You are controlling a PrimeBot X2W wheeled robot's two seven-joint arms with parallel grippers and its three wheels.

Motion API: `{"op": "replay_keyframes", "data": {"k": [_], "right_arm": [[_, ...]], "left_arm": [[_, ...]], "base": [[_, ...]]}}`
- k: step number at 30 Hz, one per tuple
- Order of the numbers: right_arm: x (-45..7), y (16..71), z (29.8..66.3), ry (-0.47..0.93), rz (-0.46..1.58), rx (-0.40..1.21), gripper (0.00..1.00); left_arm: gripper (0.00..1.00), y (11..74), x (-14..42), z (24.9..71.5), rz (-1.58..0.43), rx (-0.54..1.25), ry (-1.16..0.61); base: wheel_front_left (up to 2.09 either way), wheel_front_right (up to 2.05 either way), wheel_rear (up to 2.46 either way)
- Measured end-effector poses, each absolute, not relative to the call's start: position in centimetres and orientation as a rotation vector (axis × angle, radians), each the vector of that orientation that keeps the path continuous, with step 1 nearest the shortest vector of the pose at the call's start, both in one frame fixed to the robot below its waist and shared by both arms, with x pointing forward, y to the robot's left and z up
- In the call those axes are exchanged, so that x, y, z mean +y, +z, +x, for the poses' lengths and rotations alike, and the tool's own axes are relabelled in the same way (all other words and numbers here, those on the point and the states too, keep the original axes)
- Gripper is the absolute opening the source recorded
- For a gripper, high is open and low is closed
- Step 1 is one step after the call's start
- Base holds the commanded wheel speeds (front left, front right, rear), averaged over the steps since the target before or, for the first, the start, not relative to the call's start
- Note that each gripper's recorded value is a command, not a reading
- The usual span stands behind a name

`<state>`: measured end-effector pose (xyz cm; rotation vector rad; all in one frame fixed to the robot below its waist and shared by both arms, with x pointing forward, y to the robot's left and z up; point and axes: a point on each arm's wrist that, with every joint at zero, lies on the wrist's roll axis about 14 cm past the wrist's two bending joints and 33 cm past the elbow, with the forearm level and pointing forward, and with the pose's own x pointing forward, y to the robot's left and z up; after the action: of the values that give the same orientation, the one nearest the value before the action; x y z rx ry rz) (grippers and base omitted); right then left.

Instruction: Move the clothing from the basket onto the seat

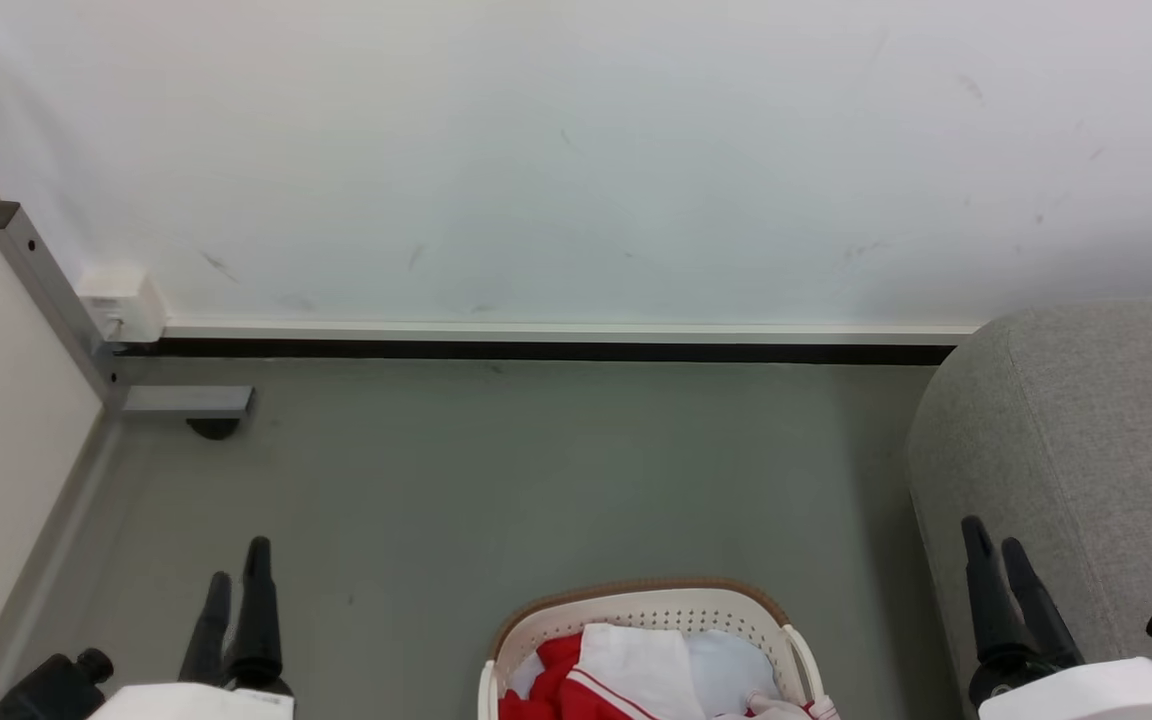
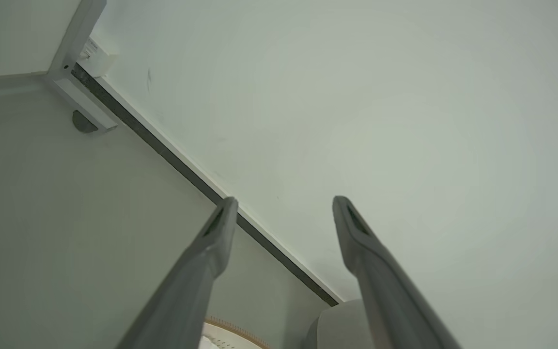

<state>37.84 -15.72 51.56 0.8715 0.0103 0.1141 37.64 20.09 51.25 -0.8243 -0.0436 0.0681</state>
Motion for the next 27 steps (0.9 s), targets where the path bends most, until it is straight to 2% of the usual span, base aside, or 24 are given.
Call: {"op": "replay_keyframes", "data": {"k": [7,27], "right_arm": [[-15.3,51.0,37.6,0.123,0.755,0.022,1.0],[-15.1,52.0,37.6,0.144,0.514,-0.042,1.0]], "left_arm": [[1.0,51.1,19.6,37.6,-0.645,-0.025,0.077],[1.0,51.8,18.8,37.3,-0.382,-0.055,0.058]], "base": [[0.0,0.0,0.0],[0.0,0.0,0.0]]}}
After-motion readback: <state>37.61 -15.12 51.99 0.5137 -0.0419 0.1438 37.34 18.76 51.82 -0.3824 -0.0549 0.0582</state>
